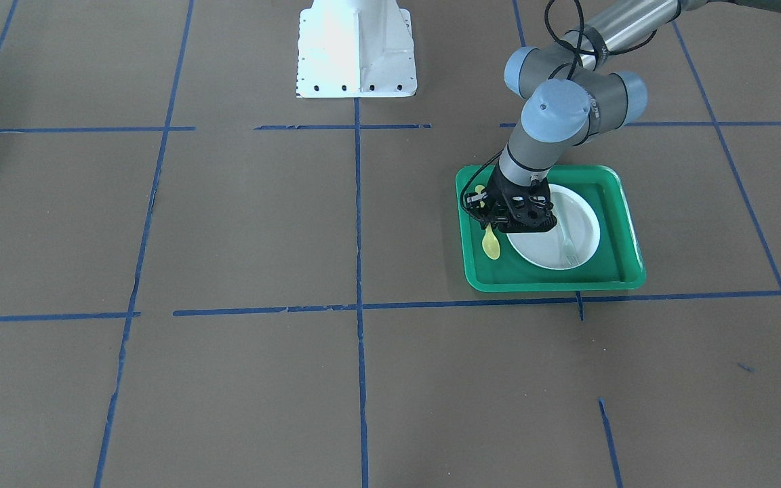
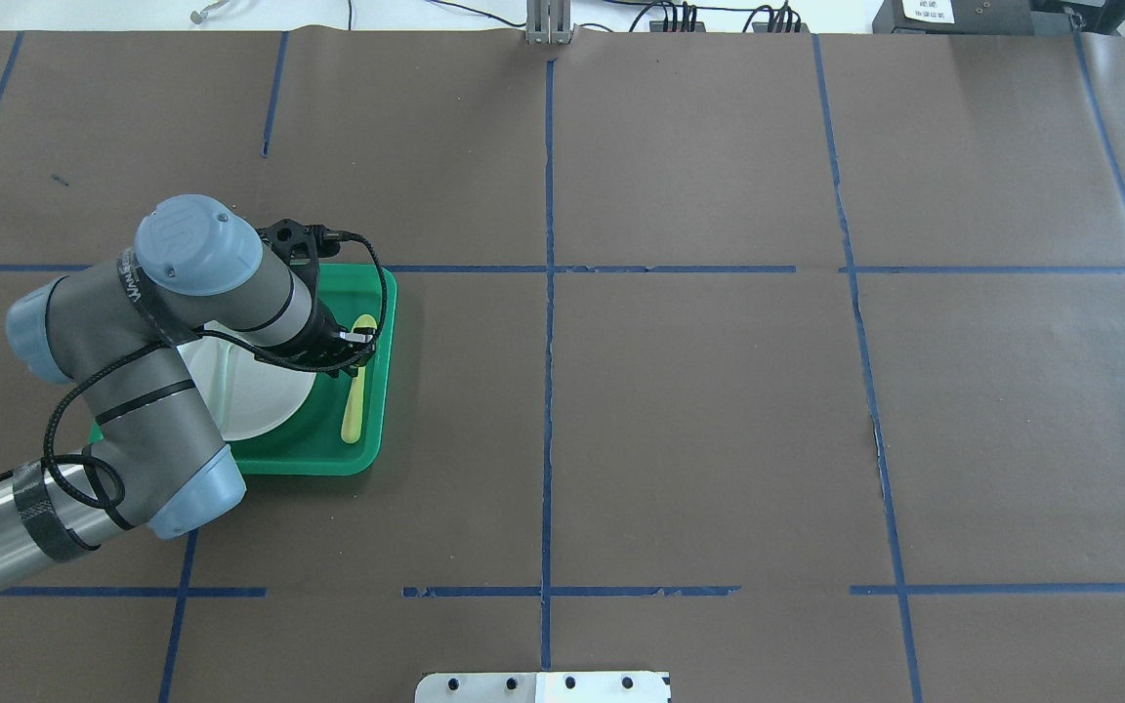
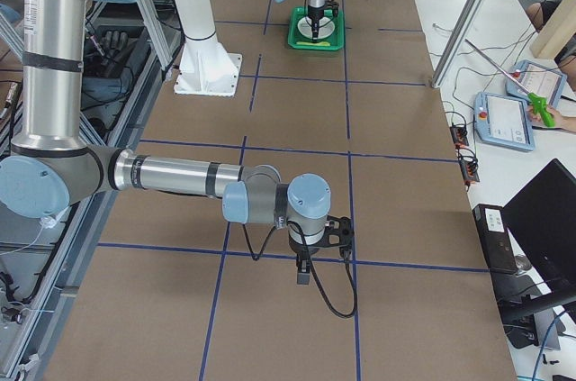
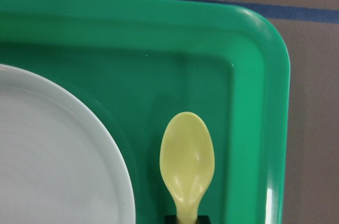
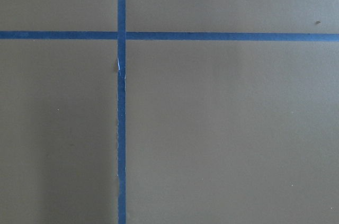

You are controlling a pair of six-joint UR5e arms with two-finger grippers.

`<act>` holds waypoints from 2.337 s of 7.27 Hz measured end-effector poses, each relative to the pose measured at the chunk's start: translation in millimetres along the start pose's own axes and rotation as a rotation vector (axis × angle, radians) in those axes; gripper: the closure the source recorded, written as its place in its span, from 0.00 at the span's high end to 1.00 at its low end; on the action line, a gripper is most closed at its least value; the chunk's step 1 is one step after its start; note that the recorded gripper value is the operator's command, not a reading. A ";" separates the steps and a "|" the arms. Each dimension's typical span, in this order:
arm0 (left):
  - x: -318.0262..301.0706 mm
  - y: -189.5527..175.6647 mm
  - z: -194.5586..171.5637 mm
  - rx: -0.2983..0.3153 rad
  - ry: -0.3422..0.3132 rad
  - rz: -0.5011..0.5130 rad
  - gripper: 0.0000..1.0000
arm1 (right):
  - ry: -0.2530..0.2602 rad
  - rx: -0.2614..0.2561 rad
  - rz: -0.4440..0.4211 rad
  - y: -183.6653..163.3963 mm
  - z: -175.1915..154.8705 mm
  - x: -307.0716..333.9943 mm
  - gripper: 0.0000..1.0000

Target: Place spoon

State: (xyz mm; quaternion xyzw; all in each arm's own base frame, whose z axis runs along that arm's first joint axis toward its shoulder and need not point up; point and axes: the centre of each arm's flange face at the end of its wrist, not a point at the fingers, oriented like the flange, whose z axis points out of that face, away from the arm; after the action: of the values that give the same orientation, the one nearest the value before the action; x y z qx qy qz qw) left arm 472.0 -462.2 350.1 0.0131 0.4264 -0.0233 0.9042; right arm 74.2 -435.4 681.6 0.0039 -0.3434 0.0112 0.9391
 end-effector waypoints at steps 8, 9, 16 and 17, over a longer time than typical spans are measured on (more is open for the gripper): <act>-51.0 -67.1 -215.4 0.223 -0.008 0.035 1.00 | 0.000 0.001 0.000 -0.1 -0.1 -0.1 1.00; -81.8 -84.7 -239.7 0.246 -0.030 0.104 1.00 | 0.000 0.000 0.000 0.0 0.0 0.0 1.00; -509.1 -84.3 -264.6 0.055 -0.156 0.199 1.00 | 0.000 0.000 0.000 0.0 0.0 0.0 1.00; -552.2 -43.6 -243.5 0.001 -0.137 0.136 1.00 | 0.000 0.000 0.000 0.0 0.0 0.0 1.00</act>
State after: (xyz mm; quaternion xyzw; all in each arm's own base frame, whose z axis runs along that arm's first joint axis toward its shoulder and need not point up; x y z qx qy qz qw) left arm -68.8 -478.1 621.1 0.0411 0.3618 0.0371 0.9306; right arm 74.2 -435.3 681.7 0.0039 -0.3434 0.0112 0.9391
